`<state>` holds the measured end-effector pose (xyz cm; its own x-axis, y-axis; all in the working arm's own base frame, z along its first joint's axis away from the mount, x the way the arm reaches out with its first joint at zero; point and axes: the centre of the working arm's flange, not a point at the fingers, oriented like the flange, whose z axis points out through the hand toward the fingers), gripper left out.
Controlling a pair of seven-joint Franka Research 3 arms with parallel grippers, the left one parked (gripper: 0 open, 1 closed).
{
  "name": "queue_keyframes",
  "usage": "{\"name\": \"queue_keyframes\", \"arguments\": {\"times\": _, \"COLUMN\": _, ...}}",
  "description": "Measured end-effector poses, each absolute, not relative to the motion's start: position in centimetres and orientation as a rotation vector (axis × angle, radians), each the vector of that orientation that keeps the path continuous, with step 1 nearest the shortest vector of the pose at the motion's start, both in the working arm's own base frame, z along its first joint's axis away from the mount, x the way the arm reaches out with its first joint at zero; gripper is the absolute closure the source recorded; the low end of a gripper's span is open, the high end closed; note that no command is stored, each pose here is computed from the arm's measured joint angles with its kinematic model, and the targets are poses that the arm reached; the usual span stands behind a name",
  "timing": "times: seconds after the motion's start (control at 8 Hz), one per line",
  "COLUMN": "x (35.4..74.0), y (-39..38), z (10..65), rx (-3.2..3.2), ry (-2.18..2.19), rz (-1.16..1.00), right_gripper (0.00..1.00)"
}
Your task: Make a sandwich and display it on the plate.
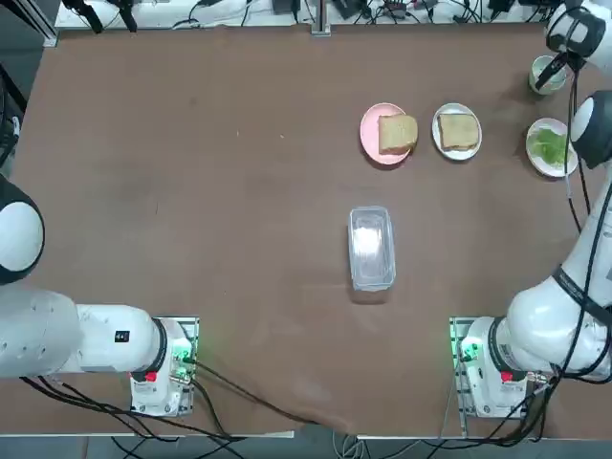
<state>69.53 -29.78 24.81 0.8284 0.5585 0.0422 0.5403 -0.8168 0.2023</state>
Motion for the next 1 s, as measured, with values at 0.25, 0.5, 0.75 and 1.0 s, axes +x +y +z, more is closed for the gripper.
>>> {"name": "queue_keyframes", "arguments": {"times": 0.25, "x": 69.5, "y": -29.8, "z": 22.6, "rx": 2.818, "ry": 0.870, "rz": 0.144, "right_gripper": 0.15}}
{"name": "queue_keyframes", "arguments": {"times": 0.5, "x": 69.5, "y": -29.5, "z": 21.7, "rx": 2.823, "ry": 0.878, "rz": 0.135, "right_gripper": 0.25}}
{"name": "queue_keyframes", "arguments": {"times": 0.75, "x": 69.5, "y": -29.5, "z": 21.5, "rx": 2.824, "ry": 0.878, "rz": 0.131, "right_gripper": 0.65}}
{"name": "queue_keyframes", "arguments": {"times": 1.0, "x": 69.9, "y": -29.3, "z": 22.3, "rx": 2.833, "ry": 0.865, "rz": 0.133, "right_gripper": 0.96}}
